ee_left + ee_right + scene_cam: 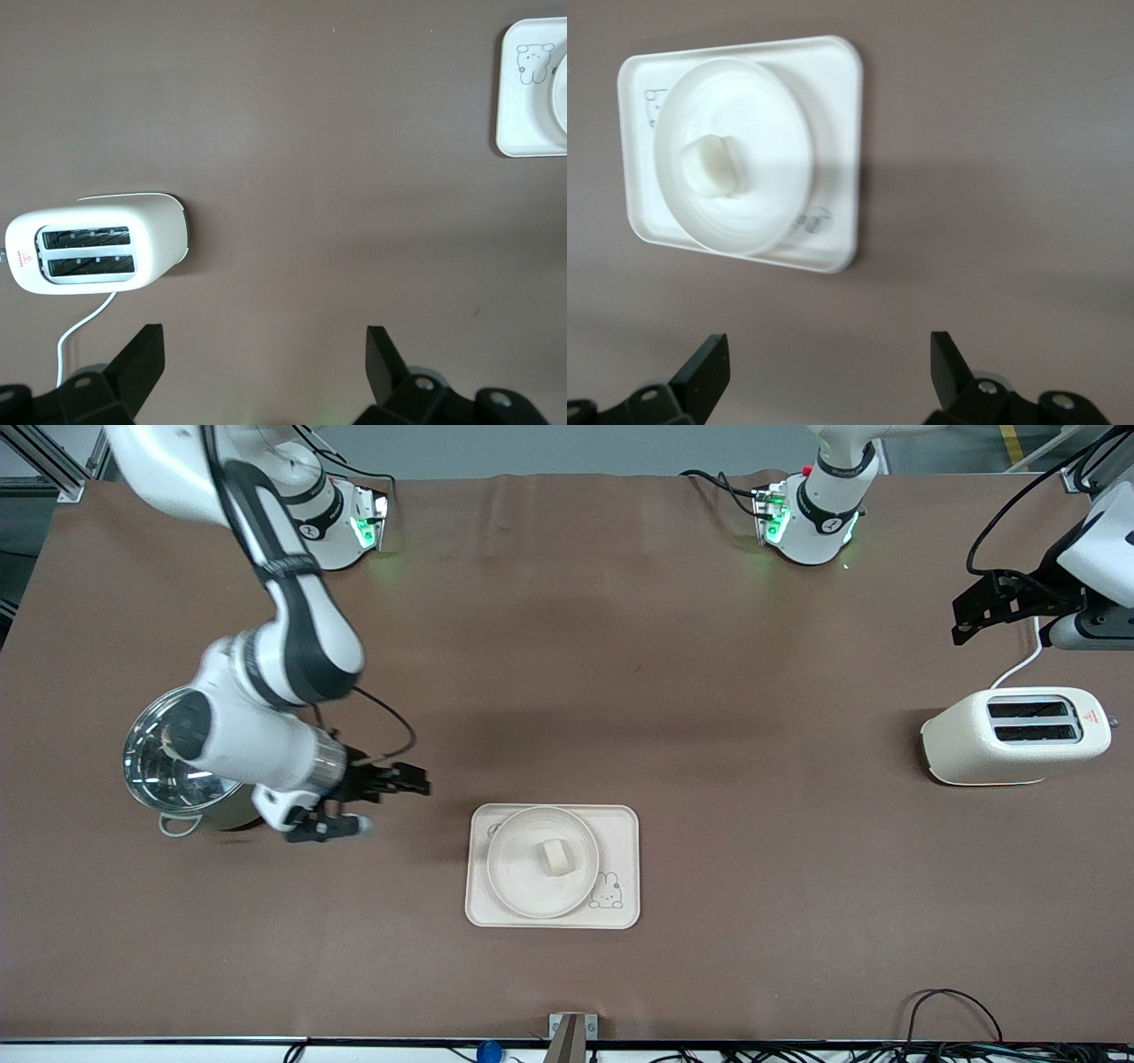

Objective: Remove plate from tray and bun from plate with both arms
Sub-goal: 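Grasp the plate rim with the right gripper and lift it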

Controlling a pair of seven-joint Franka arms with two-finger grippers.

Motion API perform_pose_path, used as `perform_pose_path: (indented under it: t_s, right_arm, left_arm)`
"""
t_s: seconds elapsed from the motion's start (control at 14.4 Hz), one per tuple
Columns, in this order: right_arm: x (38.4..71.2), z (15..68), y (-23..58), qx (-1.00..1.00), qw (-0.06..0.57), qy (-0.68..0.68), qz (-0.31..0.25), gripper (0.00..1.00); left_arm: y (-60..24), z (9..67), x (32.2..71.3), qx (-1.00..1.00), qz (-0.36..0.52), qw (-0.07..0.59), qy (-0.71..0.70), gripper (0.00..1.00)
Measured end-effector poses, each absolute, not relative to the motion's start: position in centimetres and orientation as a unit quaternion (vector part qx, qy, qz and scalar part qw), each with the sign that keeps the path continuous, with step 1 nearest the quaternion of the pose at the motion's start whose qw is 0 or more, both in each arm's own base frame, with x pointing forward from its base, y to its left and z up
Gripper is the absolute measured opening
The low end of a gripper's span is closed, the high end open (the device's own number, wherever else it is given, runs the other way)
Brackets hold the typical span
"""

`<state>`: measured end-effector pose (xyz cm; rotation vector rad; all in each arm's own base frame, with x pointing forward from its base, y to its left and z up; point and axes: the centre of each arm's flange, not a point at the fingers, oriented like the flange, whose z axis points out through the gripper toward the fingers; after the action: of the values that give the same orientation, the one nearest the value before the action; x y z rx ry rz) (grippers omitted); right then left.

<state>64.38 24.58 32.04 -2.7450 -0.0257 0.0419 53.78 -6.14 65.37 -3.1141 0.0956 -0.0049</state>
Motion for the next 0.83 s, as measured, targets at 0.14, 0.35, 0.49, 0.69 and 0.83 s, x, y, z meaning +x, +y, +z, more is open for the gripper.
perform_pose_path:
  t_s: [0.14, 0.35, 0.49, 0.69, 0.83]
  right_arm:
    - [64.7, 27.9, 28.5, -0.98, 0.2, 0.016, 0.012, 1.0]
    - [64.8, 23.0, 33.9, -0.981, 0.191, 0.037, 0.015, 0.97]
    - [65.3, 20.5, 35.4, -0.982, 0.187, 0.039, 0.014, 0.95]
    - [66.9, 18.6, 34.0, -0.983, 0.177, 0.048, 0.009, 0.91]
    - [67.7, 18.2, 32.5, -0.983, 0.175, 0.058, 0.008, 0.7]
  left_arm:
    - [-6.1, 65.3, 53.8, -0.999, -0.001, 0.013, 0.031, 1.0]
    - [-6.1, 65.3, 53.9, -0.999, -0.001, 0.013, 0.031, 1.0]
    - [-6.2, 65.3, 53.9, -0.999, -0.001, 0.013, 0.031, 1.0]
    - [-6.2, 65.3, 53.9, -0.999, -0.001, 0.013, 0.031, 1.0]
    - [-6.2, 65.2, 53.9, -0.999, 0.0, 0.013, 0.031, 1.0]
